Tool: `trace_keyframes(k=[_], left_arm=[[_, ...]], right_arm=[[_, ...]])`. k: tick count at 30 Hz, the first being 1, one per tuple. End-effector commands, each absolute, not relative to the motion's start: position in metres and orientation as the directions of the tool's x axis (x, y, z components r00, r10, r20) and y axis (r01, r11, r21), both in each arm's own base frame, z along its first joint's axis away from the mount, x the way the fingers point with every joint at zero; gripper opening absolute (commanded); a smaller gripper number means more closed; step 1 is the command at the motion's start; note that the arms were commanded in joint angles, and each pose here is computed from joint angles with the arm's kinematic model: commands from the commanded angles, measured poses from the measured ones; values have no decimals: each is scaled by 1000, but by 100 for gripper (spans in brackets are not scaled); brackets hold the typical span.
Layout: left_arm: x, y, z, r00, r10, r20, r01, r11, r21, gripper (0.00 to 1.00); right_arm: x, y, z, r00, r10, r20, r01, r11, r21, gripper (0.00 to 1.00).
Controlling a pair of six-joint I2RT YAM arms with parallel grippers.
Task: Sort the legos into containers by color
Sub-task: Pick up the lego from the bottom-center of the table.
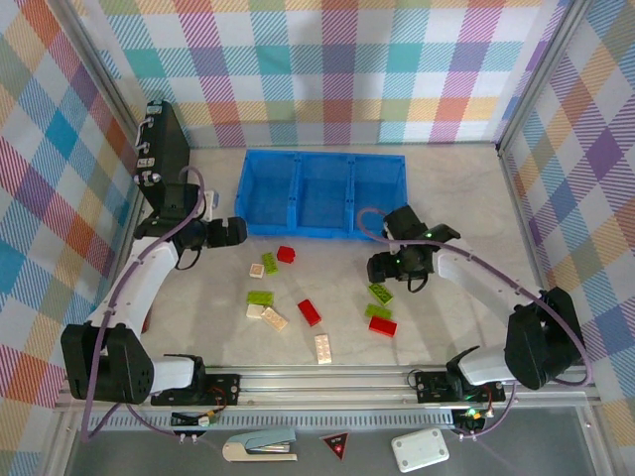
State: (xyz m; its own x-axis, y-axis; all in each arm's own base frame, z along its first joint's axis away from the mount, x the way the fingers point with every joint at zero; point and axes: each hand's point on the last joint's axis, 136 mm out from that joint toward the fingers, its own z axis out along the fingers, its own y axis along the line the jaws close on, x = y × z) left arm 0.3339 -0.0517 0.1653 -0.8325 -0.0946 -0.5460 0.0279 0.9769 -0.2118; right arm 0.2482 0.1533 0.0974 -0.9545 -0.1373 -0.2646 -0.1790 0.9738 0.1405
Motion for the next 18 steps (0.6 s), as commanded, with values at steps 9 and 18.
trace_keyframes(k=[9,18], left_arm=[[324,-31,160,-831,-31,-555,13,997,-75,100],[320,-6,177,-790,-35,-613,-69,997,31,100]], right_arm=[[173,142,76,-956,292,-34,290,956,41,81],[143,164,56,-924,383,14,383,922,52,90]])
